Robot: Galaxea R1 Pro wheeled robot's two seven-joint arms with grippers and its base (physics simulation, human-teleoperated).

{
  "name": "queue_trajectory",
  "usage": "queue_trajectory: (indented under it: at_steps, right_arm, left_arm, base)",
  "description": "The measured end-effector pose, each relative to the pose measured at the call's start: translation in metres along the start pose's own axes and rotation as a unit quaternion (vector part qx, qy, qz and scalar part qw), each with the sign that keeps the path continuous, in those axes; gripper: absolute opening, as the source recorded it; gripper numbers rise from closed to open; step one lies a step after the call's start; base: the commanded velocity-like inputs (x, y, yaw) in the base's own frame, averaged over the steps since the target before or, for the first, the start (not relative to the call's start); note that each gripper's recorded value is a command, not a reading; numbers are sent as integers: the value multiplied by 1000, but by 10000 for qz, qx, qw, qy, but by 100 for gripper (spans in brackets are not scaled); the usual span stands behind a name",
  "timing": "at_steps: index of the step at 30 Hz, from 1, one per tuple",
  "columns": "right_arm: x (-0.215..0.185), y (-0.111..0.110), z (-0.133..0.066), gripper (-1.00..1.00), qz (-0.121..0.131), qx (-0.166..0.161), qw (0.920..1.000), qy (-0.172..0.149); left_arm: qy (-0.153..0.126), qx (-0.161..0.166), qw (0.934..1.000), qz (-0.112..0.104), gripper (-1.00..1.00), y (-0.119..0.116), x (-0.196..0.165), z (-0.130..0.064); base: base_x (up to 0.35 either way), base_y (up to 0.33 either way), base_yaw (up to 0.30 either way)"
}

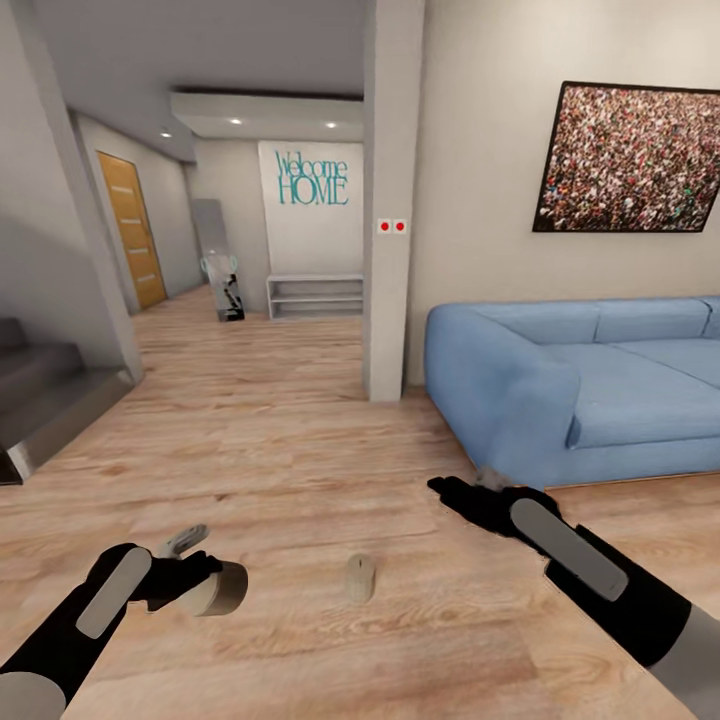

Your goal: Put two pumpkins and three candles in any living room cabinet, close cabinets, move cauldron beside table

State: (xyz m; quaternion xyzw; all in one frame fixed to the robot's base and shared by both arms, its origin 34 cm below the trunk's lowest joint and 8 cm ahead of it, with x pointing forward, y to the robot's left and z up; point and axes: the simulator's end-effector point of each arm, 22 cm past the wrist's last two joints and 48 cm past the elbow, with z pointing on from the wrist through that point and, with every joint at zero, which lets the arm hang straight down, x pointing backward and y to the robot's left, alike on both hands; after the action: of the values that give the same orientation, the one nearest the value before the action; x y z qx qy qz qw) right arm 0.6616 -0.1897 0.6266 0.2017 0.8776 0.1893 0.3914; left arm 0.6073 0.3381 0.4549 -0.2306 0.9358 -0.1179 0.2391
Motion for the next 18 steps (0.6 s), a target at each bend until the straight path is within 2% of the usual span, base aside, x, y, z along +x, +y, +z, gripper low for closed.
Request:
queue_trajectory:
  at_steps: [1,4,10,18]
  right_arm:
    - [-11,-3,-5,100,-77,140,9997,-187]
    - [-21,-6,-9,100,-124,251,9990,-340]
    - [-23,-8,-10,100,-159,325,9985,-400]
    - [-25,-7,-7,100,-249,350,9979,-493]
  left_arm:
    - [-2,-2,10000,4,-100,0,0,0]
    - [-3,-1,10000,6,-100,0,0,0]
    - [-5,-8,10000,10,-100,0,-1,0]
    - [8,38,10000,-25,-100,1,0,-1]
  base:
    - [215,-19,-1]
    - [195,-9,0]
    - [189,42,0]
    - [22,8,0]
